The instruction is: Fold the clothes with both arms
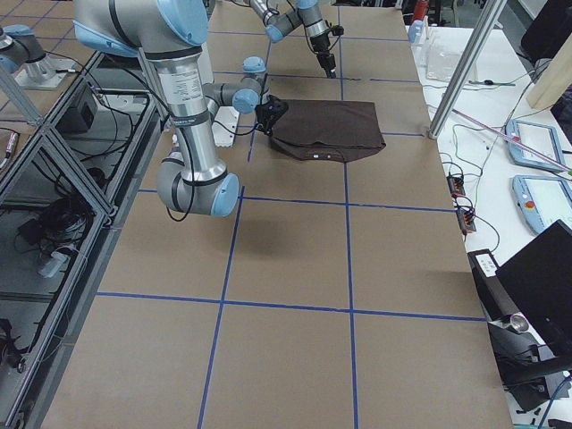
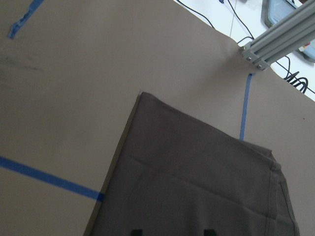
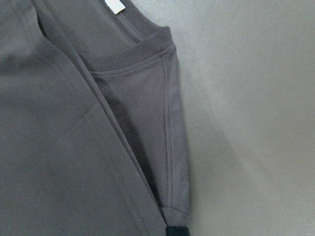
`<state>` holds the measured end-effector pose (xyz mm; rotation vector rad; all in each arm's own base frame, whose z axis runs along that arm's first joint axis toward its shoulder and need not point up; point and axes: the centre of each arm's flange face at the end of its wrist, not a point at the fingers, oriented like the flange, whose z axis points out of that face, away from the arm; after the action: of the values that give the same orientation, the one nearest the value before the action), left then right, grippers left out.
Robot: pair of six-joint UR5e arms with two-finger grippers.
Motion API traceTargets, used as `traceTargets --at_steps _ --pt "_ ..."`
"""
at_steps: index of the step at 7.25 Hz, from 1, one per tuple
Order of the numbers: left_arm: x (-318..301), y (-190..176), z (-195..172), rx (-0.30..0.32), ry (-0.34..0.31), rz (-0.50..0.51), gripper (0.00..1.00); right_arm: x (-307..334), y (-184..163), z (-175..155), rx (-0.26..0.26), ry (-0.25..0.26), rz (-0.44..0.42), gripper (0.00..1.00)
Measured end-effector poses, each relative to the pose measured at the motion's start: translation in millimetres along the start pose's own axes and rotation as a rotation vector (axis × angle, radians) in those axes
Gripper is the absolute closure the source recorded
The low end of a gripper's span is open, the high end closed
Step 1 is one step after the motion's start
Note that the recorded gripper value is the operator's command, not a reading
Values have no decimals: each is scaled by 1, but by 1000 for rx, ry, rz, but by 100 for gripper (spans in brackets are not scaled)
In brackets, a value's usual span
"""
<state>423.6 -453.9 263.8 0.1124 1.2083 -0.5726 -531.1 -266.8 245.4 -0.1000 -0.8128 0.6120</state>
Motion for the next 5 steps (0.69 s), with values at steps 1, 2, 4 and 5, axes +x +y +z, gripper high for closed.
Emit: traceTargets --at_steps 1,2,4,5 --pt "-5 28 6 -47 -34 -30 45 2 0 -2 1 6 -1 100" --pt "-18 56 14 -80 -67 -37 45 2 0 -3 1 8 -1 100" --pt "-55 104 21 -139 -131 -63 45 3 1 -3 2 10 -2 100" --pt "-67 119 21 -159 -153 -81 45 3 1 -3 2 10 -3 100"
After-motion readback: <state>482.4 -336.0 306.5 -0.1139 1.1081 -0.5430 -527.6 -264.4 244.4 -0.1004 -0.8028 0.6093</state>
